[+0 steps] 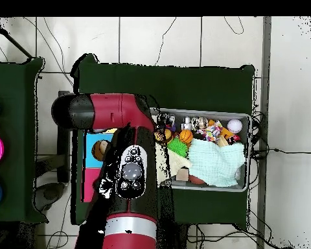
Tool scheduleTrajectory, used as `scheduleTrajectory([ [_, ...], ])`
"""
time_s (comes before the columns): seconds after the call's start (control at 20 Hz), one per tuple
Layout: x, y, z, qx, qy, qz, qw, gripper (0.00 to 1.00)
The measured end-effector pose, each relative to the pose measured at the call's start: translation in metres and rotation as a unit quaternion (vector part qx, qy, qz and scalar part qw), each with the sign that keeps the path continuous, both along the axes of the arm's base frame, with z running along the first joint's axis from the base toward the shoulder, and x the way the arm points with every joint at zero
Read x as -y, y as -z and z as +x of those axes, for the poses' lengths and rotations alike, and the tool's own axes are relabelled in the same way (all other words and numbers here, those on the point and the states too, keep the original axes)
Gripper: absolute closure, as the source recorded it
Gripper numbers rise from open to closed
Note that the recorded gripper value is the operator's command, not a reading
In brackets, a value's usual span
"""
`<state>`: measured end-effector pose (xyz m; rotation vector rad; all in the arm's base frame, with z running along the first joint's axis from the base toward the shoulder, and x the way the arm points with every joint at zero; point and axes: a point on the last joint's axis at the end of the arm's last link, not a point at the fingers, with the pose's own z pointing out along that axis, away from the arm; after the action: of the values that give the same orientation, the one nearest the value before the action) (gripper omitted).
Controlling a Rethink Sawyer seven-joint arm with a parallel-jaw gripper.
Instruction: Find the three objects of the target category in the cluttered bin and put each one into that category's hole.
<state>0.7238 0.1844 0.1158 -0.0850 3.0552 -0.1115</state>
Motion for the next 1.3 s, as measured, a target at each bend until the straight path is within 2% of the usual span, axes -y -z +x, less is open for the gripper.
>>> scheduleTrajectory([
  [0.55, 0.001, -0.001, -0.024, -0.02, 0.003, 0.0, 0.9998, 1.0],
  [1.3, -0.004, -0.004, -0.027, -0.02, -0.001, 0.0, 0.9998, 1.0],
])
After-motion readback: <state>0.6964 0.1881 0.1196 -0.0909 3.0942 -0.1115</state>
